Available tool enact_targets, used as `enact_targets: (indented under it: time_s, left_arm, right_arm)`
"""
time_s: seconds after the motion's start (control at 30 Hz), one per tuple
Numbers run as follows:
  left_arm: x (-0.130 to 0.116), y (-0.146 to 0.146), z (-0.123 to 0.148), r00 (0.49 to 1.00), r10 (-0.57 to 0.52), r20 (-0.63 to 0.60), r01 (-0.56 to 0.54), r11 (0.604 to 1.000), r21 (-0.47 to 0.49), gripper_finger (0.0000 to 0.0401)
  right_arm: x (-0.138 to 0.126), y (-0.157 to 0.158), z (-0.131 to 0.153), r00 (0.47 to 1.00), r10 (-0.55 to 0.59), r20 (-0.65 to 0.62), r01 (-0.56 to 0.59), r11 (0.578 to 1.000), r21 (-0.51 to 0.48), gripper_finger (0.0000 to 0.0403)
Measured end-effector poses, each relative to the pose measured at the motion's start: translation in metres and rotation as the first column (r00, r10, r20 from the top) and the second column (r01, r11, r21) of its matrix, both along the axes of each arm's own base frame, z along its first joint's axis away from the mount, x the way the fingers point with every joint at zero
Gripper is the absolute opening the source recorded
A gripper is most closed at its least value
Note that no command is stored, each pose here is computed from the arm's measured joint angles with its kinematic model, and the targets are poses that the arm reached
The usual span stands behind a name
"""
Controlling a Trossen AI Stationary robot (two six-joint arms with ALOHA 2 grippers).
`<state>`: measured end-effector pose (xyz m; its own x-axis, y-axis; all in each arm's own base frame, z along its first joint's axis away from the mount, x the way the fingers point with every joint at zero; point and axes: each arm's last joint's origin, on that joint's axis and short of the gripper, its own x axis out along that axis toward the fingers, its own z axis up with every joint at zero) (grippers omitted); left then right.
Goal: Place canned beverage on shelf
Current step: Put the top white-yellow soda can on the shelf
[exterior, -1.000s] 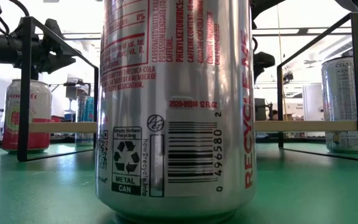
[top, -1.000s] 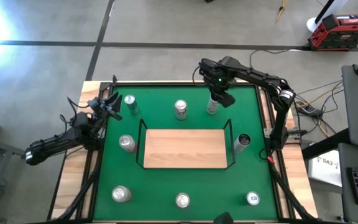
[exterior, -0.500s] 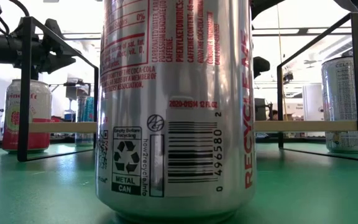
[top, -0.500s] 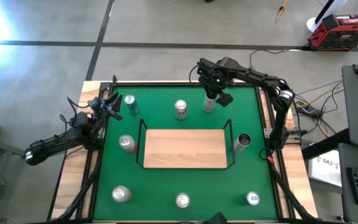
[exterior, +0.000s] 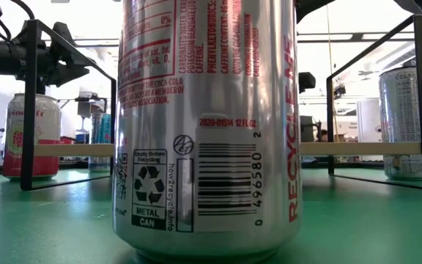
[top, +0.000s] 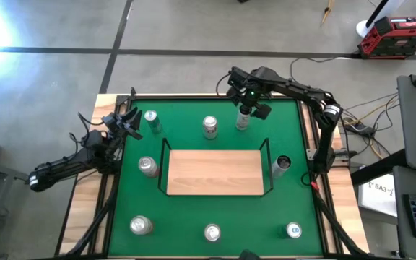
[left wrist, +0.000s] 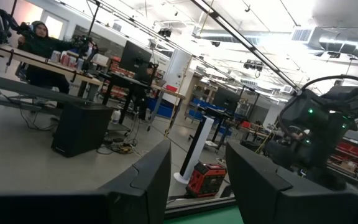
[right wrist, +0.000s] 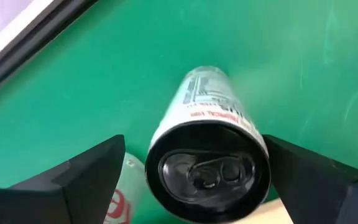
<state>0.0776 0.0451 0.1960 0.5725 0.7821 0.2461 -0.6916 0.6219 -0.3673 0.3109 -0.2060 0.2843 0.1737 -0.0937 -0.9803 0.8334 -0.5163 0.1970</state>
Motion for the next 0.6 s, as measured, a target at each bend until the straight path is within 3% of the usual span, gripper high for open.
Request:
enact_targets:
  time_s: [0.2, 0.4, 0.6]
  left_arm:
    - [0.000, 0.000, 0.000, 1.000, 0.000, 0.000, 0.000, 1.000, 0.000, 0.0137]
    - [0.000, 0.000, 0.000, 1.000, 0.000, -0.001, 0.000, 1.000, 0.000, 0.0137]
    - [0.000, 0.000, 0.000, 1.000, 0.000, 0.000, 0.000, 1.000, 0.000, 0.0137]
  right_arm:
    - [-0.001, 0.002, 0.000, 0.968, 0.232, -0.091, -0.239, 0.969, -0.070, 0.0363]
    - [0.000, 0.010, 0.001, 0.878, 0.416, -0.236, -0.451, 0.884, -0.121, 0.0364]
    - [0.010, 0.025, 0.002, 0.833, 0.435, -0.342, -0.516, 0.834, -0.195, 0.0364]
